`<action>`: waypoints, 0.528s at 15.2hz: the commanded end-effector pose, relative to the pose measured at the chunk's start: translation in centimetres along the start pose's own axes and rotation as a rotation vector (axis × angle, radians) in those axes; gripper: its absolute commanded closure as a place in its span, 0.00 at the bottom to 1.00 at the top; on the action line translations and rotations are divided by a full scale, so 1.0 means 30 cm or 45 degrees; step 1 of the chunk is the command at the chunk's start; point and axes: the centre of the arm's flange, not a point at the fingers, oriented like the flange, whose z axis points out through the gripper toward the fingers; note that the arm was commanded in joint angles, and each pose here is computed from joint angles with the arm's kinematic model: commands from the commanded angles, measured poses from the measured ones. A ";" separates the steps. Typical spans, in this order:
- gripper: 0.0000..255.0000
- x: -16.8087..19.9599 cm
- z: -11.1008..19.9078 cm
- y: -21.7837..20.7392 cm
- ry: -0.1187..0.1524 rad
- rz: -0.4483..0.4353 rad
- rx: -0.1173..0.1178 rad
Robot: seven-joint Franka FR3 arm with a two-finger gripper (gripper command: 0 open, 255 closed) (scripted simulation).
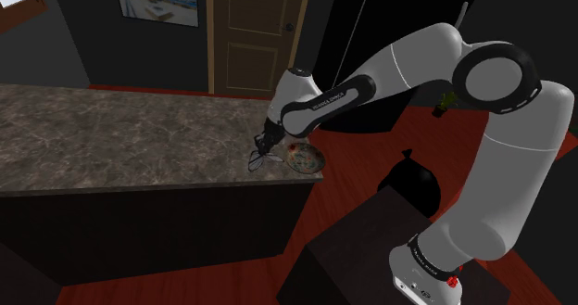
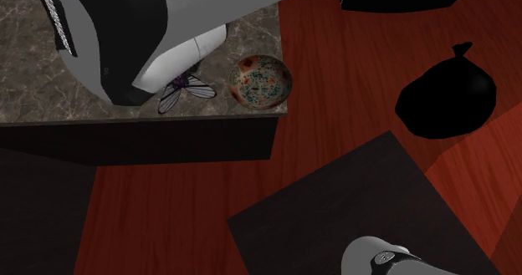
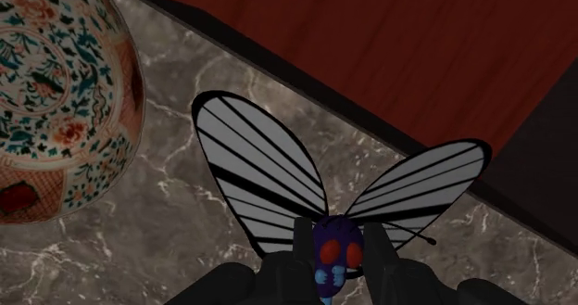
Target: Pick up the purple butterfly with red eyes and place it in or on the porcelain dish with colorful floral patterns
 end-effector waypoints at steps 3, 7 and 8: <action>1.00 0.005 -0.069 -0.006 -0.001 0.000 0.000; 1.00 -0.021 -0.097 0.120 -0.001 0.000 0.000; 1.00 -0.030 -0.105 0.163 -0.001 0.000 0.000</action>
